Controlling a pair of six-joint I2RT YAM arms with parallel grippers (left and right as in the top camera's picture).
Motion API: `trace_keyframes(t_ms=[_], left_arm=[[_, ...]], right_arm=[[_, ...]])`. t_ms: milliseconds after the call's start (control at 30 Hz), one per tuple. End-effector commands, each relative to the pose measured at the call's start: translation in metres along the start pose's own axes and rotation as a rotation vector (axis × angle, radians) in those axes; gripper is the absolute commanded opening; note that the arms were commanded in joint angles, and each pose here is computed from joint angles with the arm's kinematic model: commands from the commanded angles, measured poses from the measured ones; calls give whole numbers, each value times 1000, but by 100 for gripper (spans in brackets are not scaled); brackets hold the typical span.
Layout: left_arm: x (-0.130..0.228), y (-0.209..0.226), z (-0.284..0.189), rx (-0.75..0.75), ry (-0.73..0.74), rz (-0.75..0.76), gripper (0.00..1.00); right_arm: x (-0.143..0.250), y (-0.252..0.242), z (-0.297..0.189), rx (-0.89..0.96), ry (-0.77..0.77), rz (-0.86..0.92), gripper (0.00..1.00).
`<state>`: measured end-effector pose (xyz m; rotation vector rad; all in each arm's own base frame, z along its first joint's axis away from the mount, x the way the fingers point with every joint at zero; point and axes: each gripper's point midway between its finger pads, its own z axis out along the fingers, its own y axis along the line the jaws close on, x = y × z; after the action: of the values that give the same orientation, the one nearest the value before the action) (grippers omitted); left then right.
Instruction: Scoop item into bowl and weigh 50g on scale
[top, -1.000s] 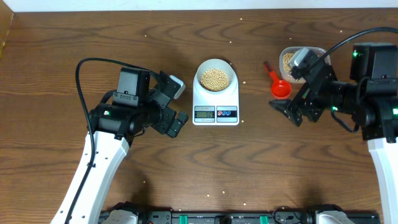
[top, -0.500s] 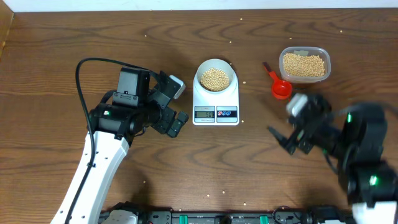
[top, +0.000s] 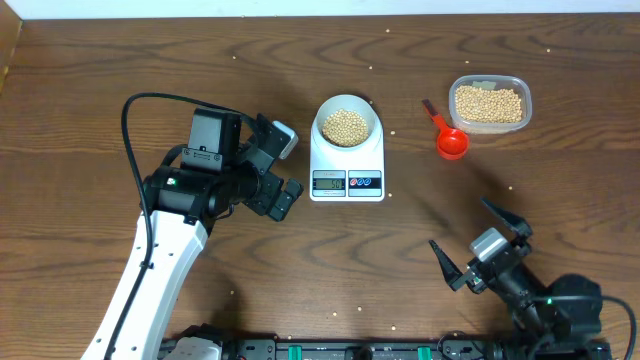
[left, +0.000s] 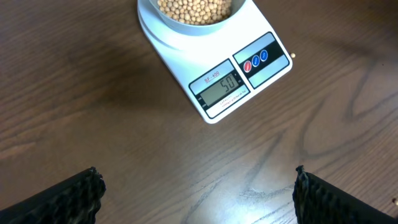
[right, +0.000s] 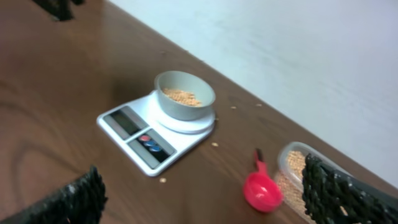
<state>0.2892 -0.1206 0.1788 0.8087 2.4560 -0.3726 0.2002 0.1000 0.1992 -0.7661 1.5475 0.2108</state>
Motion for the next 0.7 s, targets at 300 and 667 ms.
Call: trace_keyframes(t_ms=[300, 667], left_arm=[[-8, -3, -6, 6, -26, 23, 99], [-8, -3, -6, 6, -26, 23, 99]], right_arm=[[37, -66, 2, 425, -116, 362, 99], [69, -70, 0, 496, -11, 428, 99]])
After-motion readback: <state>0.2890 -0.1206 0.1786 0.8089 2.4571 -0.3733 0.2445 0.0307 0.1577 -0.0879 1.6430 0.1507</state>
